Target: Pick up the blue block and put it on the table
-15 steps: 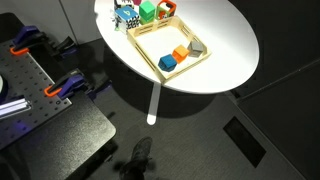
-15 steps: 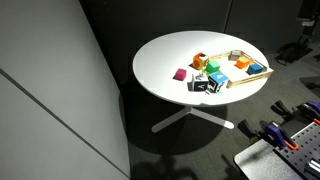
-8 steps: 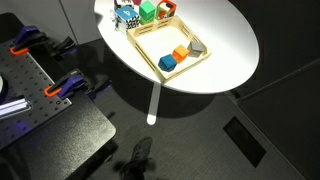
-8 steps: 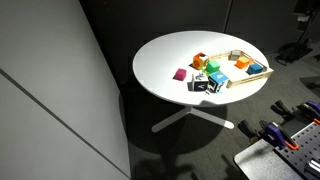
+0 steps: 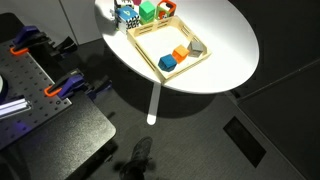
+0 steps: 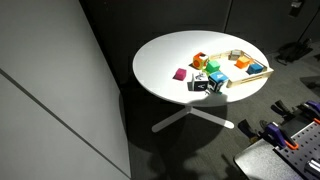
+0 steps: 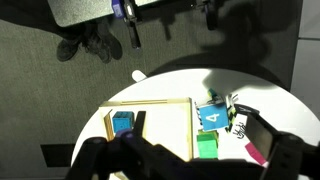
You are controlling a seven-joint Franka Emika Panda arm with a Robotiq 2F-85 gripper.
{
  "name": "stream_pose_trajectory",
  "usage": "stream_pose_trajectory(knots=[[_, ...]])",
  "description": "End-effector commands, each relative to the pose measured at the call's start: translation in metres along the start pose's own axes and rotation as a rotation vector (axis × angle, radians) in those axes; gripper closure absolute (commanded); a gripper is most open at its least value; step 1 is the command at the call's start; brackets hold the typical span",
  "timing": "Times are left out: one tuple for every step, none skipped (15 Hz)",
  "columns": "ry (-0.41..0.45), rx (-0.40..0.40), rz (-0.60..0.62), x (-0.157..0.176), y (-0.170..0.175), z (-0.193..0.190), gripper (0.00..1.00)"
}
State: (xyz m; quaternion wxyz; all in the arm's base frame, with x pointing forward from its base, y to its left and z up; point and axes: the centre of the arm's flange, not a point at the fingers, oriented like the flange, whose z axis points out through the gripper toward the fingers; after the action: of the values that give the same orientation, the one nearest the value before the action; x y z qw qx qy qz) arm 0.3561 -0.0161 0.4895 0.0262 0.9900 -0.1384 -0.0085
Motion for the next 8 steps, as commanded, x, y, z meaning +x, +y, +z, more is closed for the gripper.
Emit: stream_pose_trajectory(knots=[[0.045, 0.002, -0.029, 0.028, 0.023, 0.006, 0.00], [0.057, 0.004, -0.040, 0.035, 0.030, 0.010, 0.00], [0.062, 0.010, -0.046, 0.041, 0.036, 0.015, 0.00], [0.069, 0.016, -0.054, 0.047, 0.041, 0.019, 0.00], [0.072, 0.025, -0.058, 0.054, 0.047, 0.025, 0.00], [0.079, 0.035, -0.067, 0.060, 0.053, 0.031, 0.00], [0.090, 0.041, -0.074, 0.066, 0.058, 0.038, 0.00], [0.096, 0.046, -0.083, 0.072, 0.063, 0.044, 0.00]])
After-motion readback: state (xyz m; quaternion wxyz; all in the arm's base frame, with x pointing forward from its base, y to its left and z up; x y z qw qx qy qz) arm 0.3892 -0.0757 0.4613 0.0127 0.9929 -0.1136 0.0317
